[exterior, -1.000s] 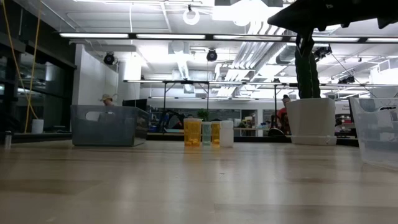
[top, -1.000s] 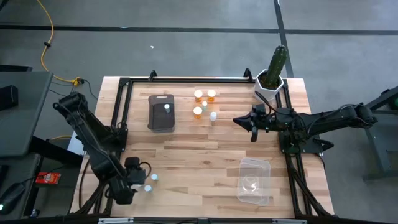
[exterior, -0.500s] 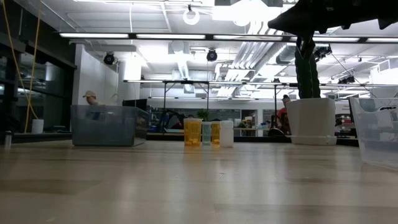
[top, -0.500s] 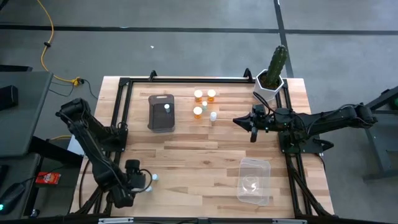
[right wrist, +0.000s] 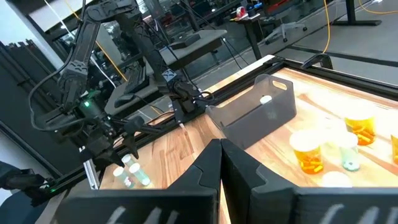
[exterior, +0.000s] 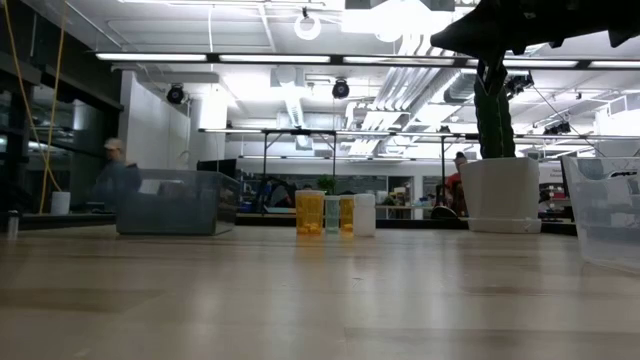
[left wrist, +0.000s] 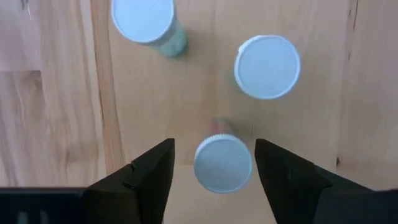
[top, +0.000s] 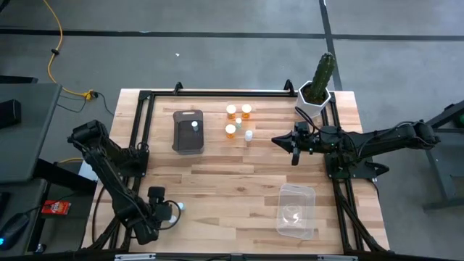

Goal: Pick and place medicine bottles into bin by pill shape (circle, oval)
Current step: Put the small blue medicine bottle into the transparent bin

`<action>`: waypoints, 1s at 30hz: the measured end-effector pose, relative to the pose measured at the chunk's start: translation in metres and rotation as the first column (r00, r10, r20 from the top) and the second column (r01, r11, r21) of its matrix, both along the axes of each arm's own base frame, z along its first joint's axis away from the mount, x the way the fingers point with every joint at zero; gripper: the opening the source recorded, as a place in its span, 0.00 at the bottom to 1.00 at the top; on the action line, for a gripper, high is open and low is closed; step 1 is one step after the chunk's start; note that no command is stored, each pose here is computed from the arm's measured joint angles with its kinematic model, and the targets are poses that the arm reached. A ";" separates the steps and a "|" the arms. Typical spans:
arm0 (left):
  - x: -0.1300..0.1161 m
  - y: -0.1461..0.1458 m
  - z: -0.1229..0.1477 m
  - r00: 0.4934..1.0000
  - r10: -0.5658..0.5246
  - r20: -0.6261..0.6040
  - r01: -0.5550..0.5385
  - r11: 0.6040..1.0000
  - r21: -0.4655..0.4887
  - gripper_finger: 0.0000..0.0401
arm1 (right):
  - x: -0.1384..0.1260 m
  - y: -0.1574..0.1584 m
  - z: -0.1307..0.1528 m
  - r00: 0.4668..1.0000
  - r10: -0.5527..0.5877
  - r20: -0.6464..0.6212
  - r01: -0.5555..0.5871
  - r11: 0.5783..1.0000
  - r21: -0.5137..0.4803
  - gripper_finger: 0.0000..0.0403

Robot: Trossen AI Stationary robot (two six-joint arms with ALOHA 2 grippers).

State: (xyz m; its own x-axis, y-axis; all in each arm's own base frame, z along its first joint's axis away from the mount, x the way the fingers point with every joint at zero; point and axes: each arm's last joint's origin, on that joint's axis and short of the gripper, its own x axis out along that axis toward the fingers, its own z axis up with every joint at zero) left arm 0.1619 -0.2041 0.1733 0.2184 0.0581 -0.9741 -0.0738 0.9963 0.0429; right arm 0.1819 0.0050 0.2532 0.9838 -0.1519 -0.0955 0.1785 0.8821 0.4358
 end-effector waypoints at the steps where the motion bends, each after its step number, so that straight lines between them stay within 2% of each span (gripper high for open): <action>1: 0.000 0.000 0.000 1.000 0.000 -0.001 0.000 1.000 0.002 0.50 | 0.000 0.000 0.000 1.000 0.000 0.000 0.000 1.000 0.000 0.00; 13: -0.001 0.001 0.000 1.000 -0.026 -0.010 0.026 1.000 0.013 0.34 | 0.000 0.000 -0.001 1.000 -0.001 -0.014 0.001 1.000 -0.001 0.00; 18: -0.005 0.008 0.010 0.999 -0.045 -0.011 0.046 0.999 0.027 0.27 | 0.000 0.000 -0.002 1.000 -0.001 -0.015 0.001 1.000 -0.001 0.00; 22: -0.011 0.029 0.035 1.000 -0.024 -0.009 0.024 0.999 0.036 0.24 | 0.000 0.000 -0.002 1.000 -0.002 -0.018 0.002 1.000 -0.001 0.00; 25: -0.016 0.054 0.067 0.999 0.025 0.037 -0.028 0.998 0.065 0.25 | 0.000 0.000 -0.002 1.000 -0.001 -0.019 0.001 1.000 -0.001 0.00; 28: -0.018 0.085 0.101 0.979 0.095 0.182 -0.115 0.988 0.103 0.27 | 0.000 0.000 -0.002 1.000 -0.001 -0.019 0.001 1.000 -0.002 0.00; 30: -0.018 0.105 0.121 0.937 0.142 0.320 -0.186 0.976 0.112 0.27 | 0.000 0.000 -0.002 1.000 -0.002 -0.019 0.002 1.000 -0.001 0.00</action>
